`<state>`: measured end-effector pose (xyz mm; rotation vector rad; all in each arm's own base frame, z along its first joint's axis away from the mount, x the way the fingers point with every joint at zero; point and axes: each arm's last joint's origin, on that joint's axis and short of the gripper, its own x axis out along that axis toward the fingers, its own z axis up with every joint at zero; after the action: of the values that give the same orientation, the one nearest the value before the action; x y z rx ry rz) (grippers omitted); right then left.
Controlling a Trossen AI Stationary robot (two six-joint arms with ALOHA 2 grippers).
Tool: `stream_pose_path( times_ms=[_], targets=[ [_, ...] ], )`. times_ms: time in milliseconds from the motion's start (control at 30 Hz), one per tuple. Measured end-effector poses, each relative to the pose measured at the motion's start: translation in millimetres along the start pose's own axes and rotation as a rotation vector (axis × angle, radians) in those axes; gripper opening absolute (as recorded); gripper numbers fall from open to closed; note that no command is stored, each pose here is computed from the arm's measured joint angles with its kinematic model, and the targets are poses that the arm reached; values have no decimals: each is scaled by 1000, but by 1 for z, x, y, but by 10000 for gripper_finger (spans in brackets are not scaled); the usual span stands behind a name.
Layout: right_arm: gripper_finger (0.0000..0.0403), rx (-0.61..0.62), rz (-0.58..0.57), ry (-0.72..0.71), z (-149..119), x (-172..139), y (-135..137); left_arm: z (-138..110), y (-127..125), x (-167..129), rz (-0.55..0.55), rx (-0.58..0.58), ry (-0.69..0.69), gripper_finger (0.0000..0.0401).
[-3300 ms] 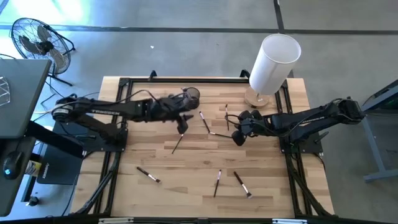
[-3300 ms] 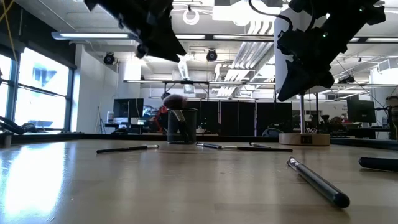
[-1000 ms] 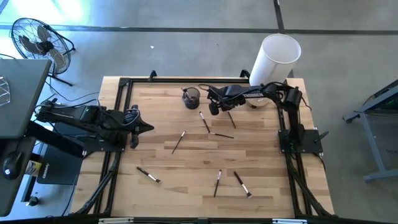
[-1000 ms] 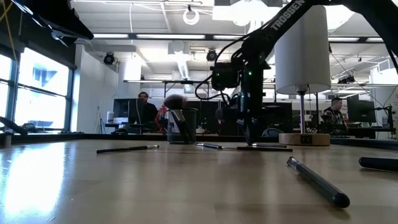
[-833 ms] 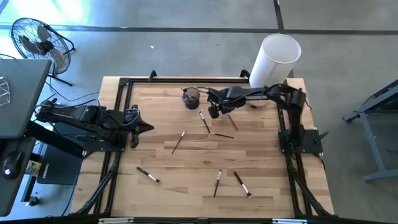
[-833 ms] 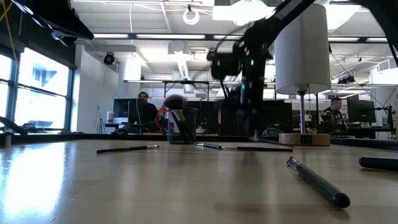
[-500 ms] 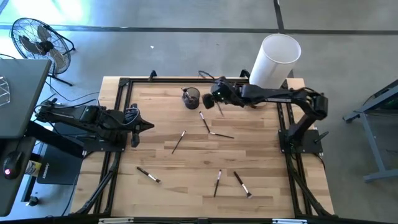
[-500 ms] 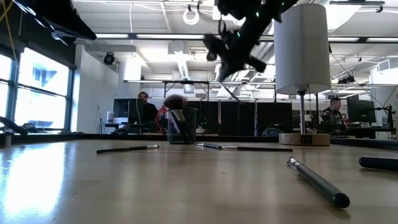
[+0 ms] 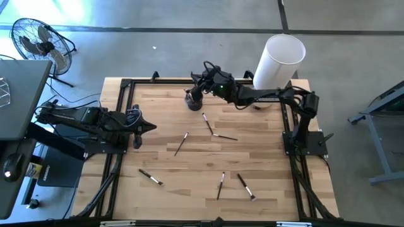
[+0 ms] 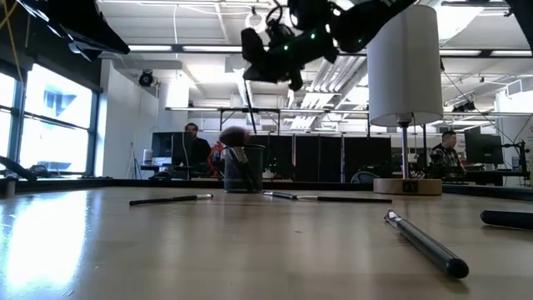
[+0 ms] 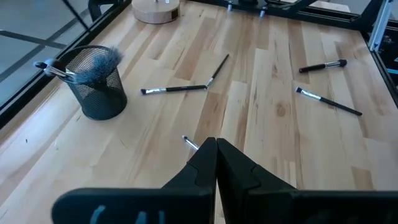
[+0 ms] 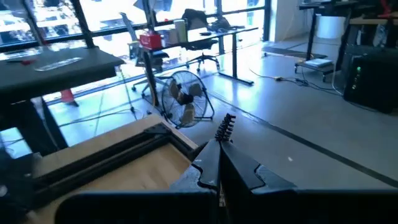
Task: Put items in baskets/containers
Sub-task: Put the brow brush into the pen holder
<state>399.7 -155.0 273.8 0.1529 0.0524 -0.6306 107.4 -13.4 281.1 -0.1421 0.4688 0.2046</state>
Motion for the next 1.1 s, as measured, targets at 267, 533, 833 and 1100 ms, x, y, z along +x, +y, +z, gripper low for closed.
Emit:
stream_pose_path(
  times_ms=[267, 533, 833, 1100],
  targets=[
    [0, -59, 36, 67, -36, 21, -8, -1, 0, 0, 2, 3, 9, 0],
    [17, -75, 15, 150, -52, 24, -9, 0, 1, 0, 23, 3, 0, 1],
    [94, -62, 63, 207, -54, 22, -9, 2, 2, 0, 78, -2, -30, 22],
    [132, -131, 45, 265, -33, 5, -10, 2, 2, 0, 71, -2, -26, 30]
  ],
)
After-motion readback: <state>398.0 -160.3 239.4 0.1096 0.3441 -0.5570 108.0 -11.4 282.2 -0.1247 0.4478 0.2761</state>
